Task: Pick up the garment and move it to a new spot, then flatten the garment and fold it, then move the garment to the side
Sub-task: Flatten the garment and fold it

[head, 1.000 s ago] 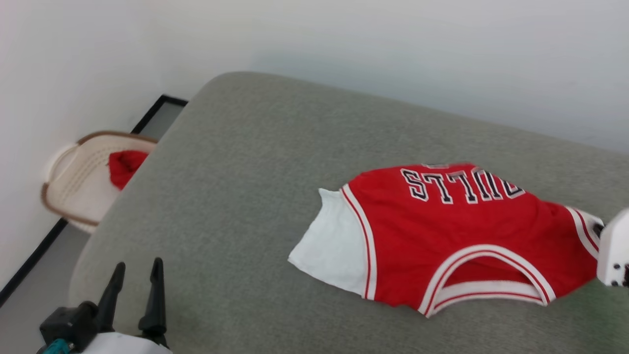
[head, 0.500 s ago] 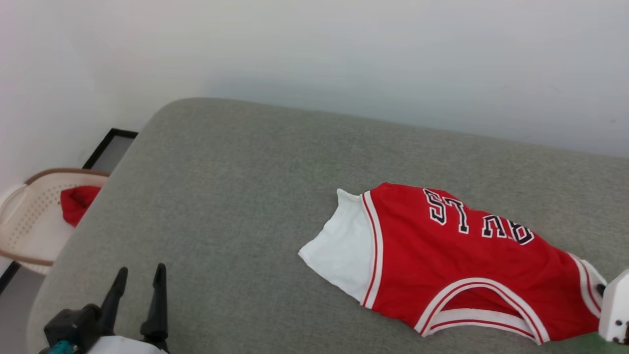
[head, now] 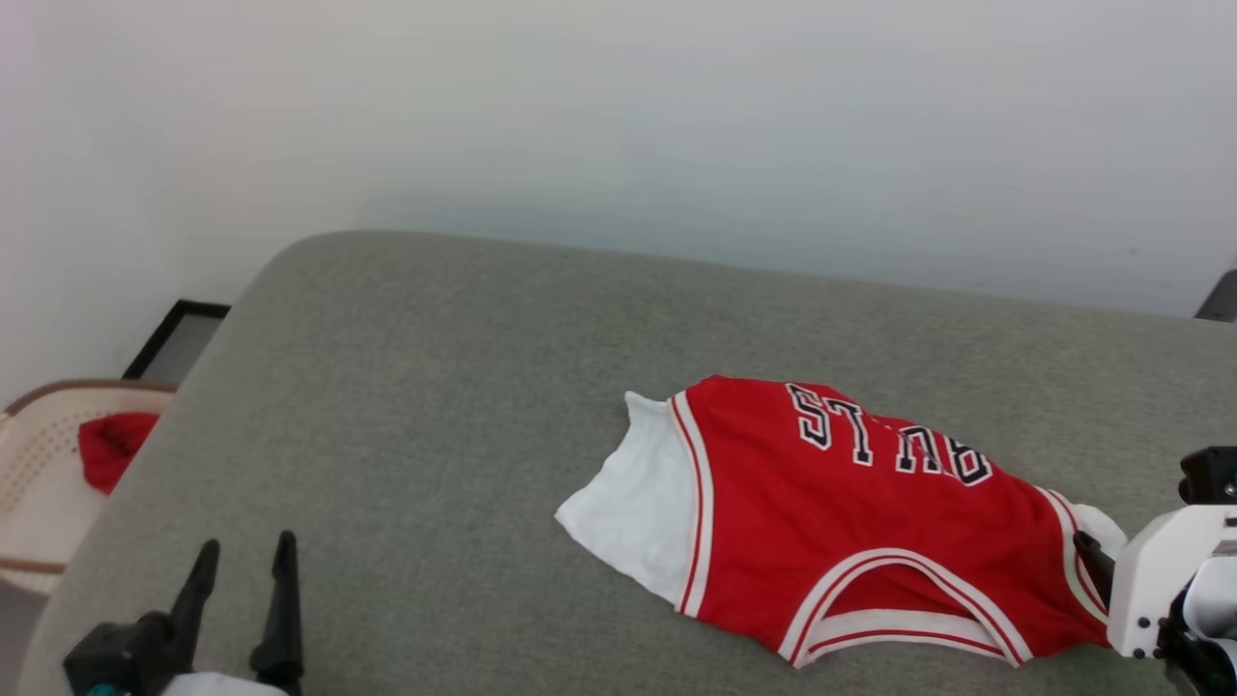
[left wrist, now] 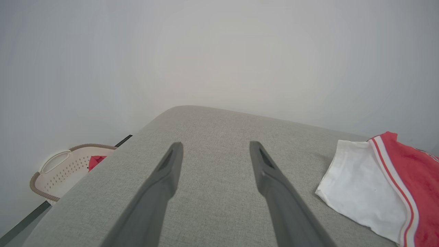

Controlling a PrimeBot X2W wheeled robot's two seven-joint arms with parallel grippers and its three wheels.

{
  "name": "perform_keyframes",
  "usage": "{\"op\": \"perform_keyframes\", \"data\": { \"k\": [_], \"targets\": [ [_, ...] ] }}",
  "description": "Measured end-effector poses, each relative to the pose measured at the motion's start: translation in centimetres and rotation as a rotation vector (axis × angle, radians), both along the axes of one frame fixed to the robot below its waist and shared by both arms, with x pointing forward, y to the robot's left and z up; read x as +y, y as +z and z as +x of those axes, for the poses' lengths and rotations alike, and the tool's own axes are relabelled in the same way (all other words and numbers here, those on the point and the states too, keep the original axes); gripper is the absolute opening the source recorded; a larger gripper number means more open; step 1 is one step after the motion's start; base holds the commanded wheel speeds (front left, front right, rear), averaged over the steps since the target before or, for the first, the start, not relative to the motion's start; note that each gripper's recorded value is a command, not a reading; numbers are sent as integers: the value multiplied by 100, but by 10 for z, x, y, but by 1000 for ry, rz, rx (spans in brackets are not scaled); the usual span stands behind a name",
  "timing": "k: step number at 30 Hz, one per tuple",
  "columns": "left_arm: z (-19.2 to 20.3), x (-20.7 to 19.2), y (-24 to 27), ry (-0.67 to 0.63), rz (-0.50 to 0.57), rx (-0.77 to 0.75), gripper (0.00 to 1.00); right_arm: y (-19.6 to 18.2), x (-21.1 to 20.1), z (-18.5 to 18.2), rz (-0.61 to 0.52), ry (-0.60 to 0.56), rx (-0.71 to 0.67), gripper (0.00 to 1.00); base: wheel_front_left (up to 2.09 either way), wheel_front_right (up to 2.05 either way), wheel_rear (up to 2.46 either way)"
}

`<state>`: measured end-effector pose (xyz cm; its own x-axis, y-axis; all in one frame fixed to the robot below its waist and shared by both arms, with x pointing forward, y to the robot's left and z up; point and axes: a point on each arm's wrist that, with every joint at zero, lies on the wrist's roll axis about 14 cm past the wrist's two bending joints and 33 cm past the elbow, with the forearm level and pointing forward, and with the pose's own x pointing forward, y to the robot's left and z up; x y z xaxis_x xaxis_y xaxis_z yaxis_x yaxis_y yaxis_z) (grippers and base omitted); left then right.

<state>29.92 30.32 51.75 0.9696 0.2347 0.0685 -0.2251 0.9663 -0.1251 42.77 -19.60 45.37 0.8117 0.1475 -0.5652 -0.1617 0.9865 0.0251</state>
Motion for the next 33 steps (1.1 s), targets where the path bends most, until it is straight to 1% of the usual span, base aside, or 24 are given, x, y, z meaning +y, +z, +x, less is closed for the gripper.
{"op": "perform_keyframes", "data": {
  "k": [8,17,19,20,21,25,29,33],
  "targets": [
    [1,-2,3,0,2,-18,100,25,-5,-5,35,-16,-116,100,0,0,0],
    [7,-8,8,-16,3,-39,100,29,-25,-28,65,-76,-181,100,0,0,0],
    [8,-12,7,-26,4,-36,100,33,-30,-32,71,-93,-215,100,0,0,0],
    [12,-16,8,-45,3,-40,100,38,-33,-35,75,-107,-253,100,0,0,0],
    [12,-16,8,-45,3,-40,100,38,-33,-35,75,-107,-253,100,0,0,0],
    [20,-28,8,-97,-19,-34,100,49,-38,-41,81,-134,-329,100,0,0,0],
    [37,-45,14,-187,-42,-8,100,64,-40,-43,68,-144,-419,100,0,0,0],
    [58,-67,21,-304,-75,47,100,81,-38,-44,73,-153,-512,100,0,0,0]
  ]
}}
